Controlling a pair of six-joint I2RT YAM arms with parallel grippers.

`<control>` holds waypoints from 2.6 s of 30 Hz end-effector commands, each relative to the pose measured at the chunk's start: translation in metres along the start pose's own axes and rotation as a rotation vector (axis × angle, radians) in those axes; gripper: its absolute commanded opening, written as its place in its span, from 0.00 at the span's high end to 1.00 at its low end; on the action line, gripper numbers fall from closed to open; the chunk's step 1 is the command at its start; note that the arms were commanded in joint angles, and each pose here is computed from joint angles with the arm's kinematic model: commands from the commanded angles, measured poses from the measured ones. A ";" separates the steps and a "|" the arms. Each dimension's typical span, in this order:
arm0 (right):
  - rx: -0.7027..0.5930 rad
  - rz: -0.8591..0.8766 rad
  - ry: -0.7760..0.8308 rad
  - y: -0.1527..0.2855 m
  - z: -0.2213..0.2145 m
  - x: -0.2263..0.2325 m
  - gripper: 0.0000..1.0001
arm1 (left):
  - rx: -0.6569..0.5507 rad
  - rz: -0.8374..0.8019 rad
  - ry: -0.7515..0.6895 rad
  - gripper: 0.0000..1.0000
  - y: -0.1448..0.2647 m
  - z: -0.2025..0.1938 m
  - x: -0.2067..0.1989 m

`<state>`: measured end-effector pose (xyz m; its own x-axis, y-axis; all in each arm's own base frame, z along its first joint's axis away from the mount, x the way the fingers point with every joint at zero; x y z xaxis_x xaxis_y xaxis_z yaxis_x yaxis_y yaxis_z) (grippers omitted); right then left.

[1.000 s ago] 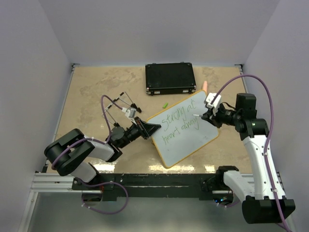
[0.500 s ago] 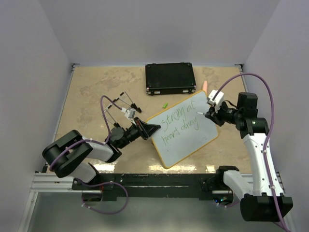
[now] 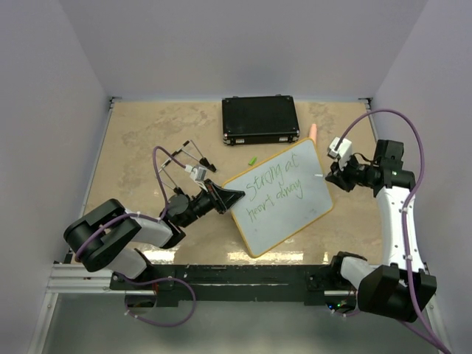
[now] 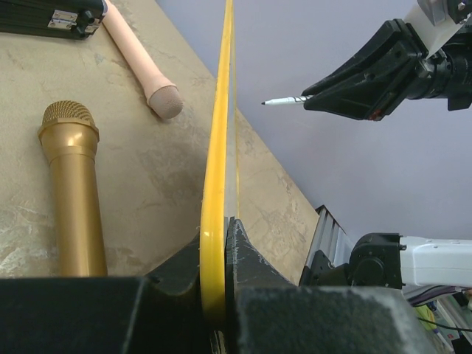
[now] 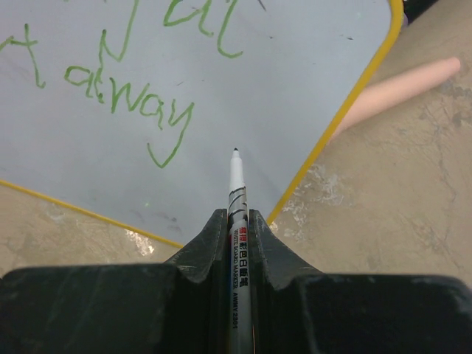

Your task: Write a sentence on the whiteboard

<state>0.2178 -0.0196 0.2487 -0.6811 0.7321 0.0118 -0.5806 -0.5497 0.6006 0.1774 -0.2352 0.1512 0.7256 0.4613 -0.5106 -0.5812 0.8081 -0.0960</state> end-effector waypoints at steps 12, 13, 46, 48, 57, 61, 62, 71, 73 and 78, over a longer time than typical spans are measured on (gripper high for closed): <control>-0.102 0.120 0.069 -0.022 -0.001 0.007 1.00 | 0.141 0.020 -0.151 1.00 0.009 -0.025 0.014; -0.107 0.118 0.069 -0.024 0.000 0.007 1.00 | 0.141 0.020 -0.152 1.00 0.009 -0.025 0.013; -0.070 0.046 0.050 -0.035 -0.004 0.007 1.00 | 0.139 0.022 -0.152 1.00 0.011 -0.026 0.014; -0.074 0.042 0.047 -0.036 -0.004 0.007 1.00 | 0.138 0.020 -0.151 1.00 0.010 -0.026 0.013; -0.071 0.050 0.045 -0.040 -0.003 0.007 1.00 | 0.137 0.012 -0.151 1.00 0.010 -0.026 0.013; -0.064 0.055 0.043 -0.042 -0.003 0.008 1.00 | 0.135 0.012 -0.151 1.00 0.009 -0.026 0.012; -0.062 0.059 0.042 -0.043 -0.003 0.008 1.00 | 0.137 0.012 -0.151 1.00 0.010 -0.026 0.013; -0.046 0.080 0.041 -0.047 -0.005 0.010 1.00 | 0.137 0.012 -0.153 1.00 0.010 -0.026 0.013; -0.039 0.088 0.044 -0.048 -0.006 0.011 1.00 | 0.137 0.012 -0.153 1.00 0.010 -0.026 0.013; -0.023 0.097 0.041 -0.048 -0.009 0.012 1.00 | 0.135 0.013 -0.153 1.00 0.009 -0.026 0.013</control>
<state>0.2339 0.0104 0.2194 -0.7435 0.6683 0.0239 -0.5430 -0.6242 0.5616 0.1776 -0.2353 0.1505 0.7187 0.4672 -0.5150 -0.5875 0.8042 -0.0905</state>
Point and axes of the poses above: each gripper's point midway between its finger pads, its own y axis back along the fingers, its own x axis along the line the jaws close on, z = x × y, the point moved 9 cm from there along y, back along the fingers, and after that the axes turned 12 degrees about -y, right-handed, at the moved point
